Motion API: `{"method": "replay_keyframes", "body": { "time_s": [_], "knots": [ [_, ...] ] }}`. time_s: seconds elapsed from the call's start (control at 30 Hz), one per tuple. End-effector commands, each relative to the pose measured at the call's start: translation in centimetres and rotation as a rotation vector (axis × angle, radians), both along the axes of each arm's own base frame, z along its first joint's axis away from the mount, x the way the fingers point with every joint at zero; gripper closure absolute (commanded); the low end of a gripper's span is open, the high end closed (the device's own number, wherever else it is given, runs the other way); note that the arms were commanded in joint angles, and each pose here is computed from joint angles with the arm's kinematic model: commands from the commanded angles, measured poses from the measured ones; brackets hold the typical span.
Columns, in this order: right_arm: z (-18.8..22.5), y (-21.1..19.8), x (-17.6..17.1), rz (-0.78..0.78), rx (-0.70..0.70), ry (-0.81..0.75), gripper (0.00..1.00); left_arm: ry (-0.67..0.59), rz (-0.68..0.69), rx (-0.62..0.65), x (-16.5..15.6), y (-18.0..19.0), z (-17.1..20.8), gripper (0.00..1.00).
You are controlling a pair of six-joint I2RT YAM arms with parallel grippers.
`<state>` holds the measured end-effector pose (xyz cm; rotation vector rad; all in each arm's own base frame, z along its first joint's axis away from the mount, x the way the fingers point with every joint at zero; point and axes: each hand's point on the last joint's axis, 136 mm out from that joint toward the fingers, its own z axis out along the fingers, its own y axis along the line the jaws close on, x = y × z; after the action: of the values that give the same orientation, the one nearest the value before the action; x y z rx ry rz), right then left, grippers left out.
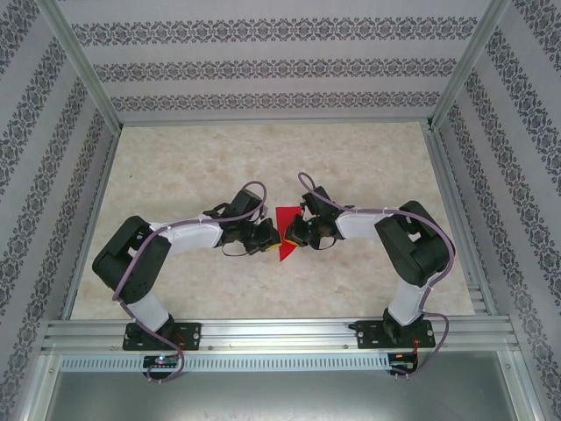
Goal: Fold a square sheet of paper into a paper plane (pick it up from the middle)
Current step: Third fold the triangle at the center of the table.
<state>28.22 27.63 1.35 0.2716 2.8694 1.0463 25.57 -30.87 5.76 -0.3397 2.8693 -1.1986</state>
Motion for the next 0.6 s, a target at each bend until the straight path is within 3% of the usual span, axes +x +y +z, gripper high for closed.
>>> {"method": "replay_keyframes", "body": {
  "time_s": [0.0, 0.57],
  "knots": [
    [-1.3, -1.0, -0.4, -0.018, -0.044, 0.026, 0.94, 0.008, -0.026, -0.037, -0.6, -1.5, -0.1, 0.91],
    [-0.9, -0.8, -0.5, -0.017, -0.023, 0.028, 0.93, 0.084, -0.062, 0.026, -2.0, -2.1, -2.9, 0.91]
  ]
}}
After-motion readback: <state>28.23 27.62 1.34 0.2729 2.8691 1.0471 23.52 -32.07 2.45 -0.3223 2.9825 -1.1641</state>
